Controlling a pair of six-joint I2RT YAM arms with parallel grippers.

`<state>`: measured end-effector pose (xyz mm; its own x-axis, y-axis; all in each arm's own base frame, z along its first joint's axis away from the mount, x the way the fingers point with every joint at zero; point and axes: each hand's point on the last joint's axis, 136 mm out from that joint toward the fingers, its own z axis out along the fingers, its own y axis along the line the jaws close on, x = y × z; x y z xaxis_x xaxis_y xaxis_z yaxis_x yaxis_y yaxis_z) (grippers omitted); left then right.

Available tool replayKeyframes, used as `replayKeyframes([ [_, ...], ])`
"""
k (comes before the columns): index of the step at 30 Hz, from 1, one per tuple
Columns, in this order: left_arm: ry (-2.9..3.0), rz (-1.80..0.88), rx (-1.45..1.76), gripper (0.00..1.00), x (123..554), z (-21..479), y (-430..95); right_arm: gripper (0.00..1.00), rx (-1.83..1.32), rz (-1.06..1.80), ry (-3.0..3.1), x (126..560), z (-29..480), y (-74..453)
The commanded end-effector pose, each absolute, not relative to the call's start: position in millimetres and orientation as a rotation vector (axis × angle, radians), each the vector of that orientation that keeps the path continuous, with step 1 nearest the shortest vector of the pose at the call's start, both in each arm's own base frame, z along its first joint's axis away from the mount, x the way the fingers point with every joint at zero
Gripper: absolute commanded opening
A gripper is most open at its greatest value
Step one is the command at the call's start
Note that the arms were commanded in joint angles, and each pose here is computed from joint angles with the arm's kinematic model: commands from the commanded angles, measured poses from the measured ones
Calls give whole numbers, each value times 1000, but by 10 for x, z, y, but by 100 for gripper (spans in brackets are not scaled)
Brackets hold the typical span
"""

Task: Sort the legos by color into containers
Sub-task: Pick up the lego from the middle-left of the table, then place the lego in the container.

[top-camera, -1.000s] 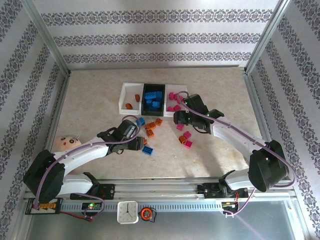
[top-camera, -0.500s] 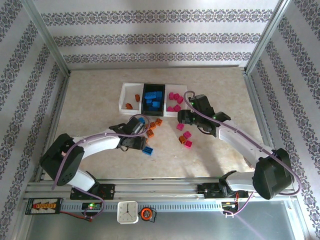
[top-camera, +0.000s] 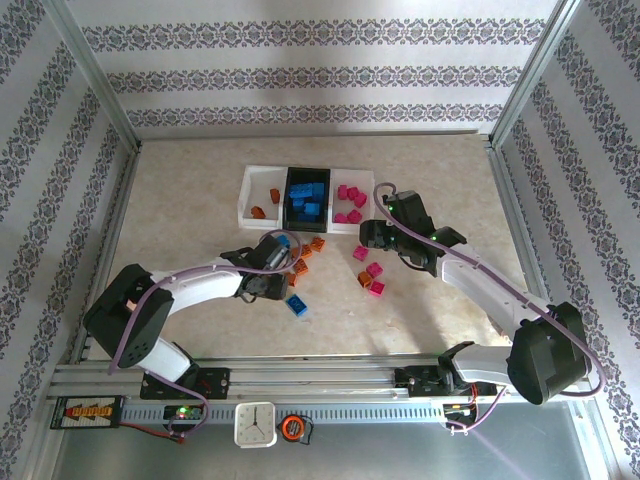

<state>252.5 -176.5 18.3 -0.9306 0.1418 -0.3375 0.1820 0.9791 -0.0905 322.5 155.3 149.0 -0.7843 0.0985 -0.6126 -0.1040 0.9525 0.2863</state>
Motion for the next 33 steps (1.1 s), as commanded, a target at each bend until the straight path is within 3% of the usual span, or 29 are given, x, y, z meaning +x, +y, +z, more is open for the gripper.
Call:
replayKeyframes([
  [1, 2785, -159, 240, 39, 2476, 227, -1719, 67, 28, 428, 2425, 3240, 1503, 1535],
  [7, 2642, -242, 195, 31, 2755, 734, -1803, 67, 33, 432, 2424, 3227, 1505, 1529],
  [14, 2388, -334, 16, 31, 3557, 1633, -1634, 67, 44, 432, 2421, 3228, 1507, 1519],
  [20, 2350, -319, -110, 29, 4402, 1649, -1487, 67, 48, 438, 2427, 3222, 1489, 1527],
  [25, 2370, -254, -183, 29, 4857, 1475, -1309, 67, 49, 440, 2431, 3192, 1474, 1517],
  [27, 2378, -230, -197, 32, 4963, 1424, -1268, 67, 50, 442, 2434, 3176, 1463, 1514],
  [31, 2386, -236, -198, 55, 5081, 1414, -1296, 67, 50, 443, 2436, 3159, 1452, 1507],
  [33, 2375, -260, -195, 59, 5083, 1467, -1325, 68, 49, 442, 2438, 3150, 1449, 1505],
])
